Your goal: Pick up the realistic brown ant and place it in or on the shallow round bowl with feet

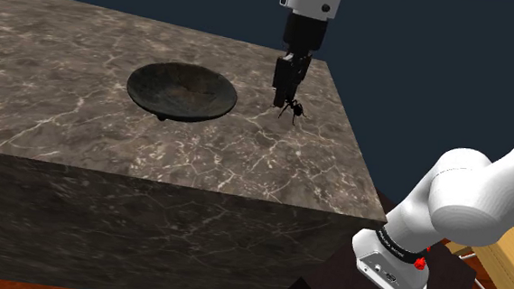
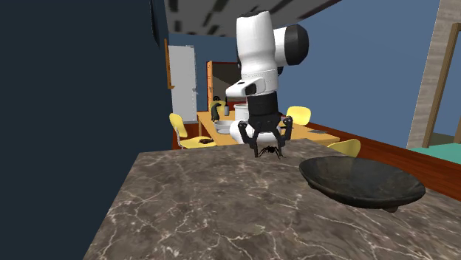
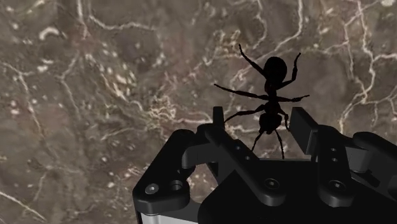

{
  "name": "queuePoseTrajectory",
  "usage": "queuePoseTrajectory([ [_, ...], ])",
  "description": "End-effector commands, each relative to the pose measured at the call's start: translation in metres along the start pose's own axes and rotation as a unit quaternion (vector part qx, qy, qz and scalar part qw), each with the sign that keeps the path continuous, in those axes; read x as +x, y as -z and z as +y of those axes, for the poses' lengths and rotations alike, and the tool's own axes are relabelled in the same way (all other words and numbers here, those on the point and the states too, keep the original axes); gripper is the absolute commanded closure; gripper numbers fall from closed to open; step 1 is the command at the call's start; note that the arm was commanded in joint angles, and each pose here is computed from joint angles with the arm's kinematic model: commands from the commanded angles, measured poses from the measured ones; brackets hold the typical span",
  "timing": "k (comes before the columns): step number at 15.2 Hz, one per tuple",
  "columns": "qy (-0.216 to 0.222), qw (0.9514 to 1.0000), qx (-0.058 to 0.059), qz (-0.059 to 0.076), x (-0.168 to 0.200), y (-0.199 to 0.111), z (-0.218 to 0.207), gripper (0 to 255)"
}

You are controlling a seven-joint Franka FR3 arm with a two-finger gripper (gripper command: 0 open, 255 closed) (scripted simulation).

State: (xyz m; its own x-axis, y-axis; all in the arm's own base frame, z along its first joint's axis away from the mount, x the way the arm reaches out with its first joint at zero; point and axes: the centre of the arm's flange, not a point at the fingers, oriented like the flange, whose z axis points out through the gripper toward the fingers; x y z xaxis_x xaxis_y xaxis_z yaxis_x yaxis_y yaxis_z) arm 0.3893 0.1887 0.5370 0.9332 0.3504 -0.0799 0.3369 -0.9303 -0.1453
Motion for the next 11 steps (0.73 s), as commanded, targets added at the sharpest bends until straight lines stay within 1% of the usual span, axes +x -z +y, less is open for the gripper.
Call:
queuePoseTrajectory([
  [1, 0.000, 1.0000, 0.000, -0.001, -0.001, 0.009, -0.002, 255],
  [11, 0.000, 1.0000, 0.000, -0.001, -0.005, 0.061, -0.009, 255],
])
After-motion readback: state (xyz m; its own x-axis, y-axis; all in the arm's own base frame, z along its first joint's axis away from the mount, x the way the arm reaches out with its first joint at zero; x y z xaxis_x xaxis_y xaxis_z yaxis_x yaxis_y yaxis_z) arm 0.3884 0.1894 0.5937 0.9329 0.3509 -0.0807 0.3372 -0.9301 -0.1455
